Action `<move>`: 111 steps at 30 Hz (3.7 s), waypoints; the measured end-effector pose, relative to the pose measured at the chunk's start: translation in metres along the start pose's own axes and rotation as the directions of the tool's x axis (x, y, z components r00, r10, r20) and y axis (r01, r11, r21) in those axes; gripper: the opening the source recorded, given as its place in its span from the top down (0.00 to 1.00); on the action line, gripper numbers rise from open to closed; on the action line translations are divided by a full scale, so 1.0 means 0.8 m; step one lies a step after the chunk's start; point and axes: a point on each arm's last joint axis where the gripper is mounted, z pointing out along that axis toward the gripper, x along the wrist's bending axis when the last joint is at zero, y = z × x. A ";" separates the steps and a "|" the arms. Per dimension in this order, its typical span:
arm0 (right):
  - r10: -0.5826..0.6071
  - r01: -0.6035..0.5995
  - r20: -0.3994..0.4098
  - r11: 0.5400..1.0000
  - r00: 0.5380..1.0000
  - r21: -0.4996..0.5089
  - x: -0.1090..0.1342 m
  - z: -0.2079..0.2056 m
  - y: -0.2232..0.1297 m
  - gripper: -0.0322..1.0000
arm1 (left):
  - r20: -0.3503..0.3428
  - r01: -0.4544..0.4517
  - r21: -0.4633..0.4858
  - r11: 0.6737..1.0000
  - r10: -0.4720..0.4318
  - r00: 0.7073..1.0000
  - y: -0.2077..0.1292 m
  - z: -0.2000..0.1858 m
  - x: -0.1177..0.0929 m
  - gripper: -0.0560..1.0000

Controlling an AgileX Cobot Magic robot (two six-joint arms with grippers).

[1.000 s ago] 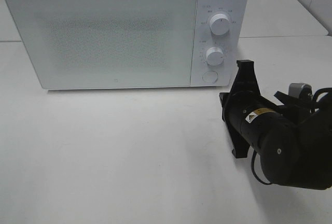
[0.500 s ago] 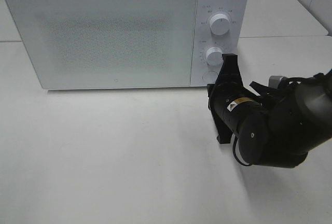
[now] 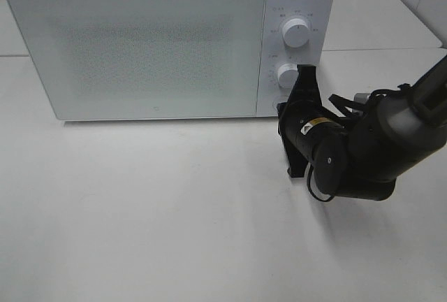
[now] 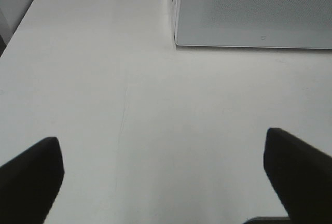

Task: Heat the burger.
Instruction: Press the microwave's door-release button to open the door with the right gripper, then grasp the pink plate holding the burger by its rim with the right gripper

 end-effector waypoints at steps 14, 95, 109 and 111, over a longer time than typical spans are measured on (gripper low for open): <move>0.024 -0.024 -0.006 0.999 1.000 -0.029 -0.003 0.026 0.007 0.96 | 0.000 0.000 0.000 1.000 0.000 1.000 0.000 0.000 0.000 0.01; 0.009 -0.008 0.038 1.000 0.999 -0.024 0.003 0.009 0.000 0.96 | 0.000 0.000 0.000 1.000 0.000 1.000 0.000 0.000 0.000 0.01; -0.038 0.035 0.069 0.998 0.997 0.054 0.024 -0.058 0.013 0.96 | 0.000 0.000 0.000 1.000 0.000 1.000 0.000 0.000 0.000 0.01; -0.072 0.066 0.083 0.995 0.994 0.073 0.028 -0.067 0.015 0.96 | 0.000 0.000 0.000 1.000 0.000 1.000 0.000 0.000 0.000 0.01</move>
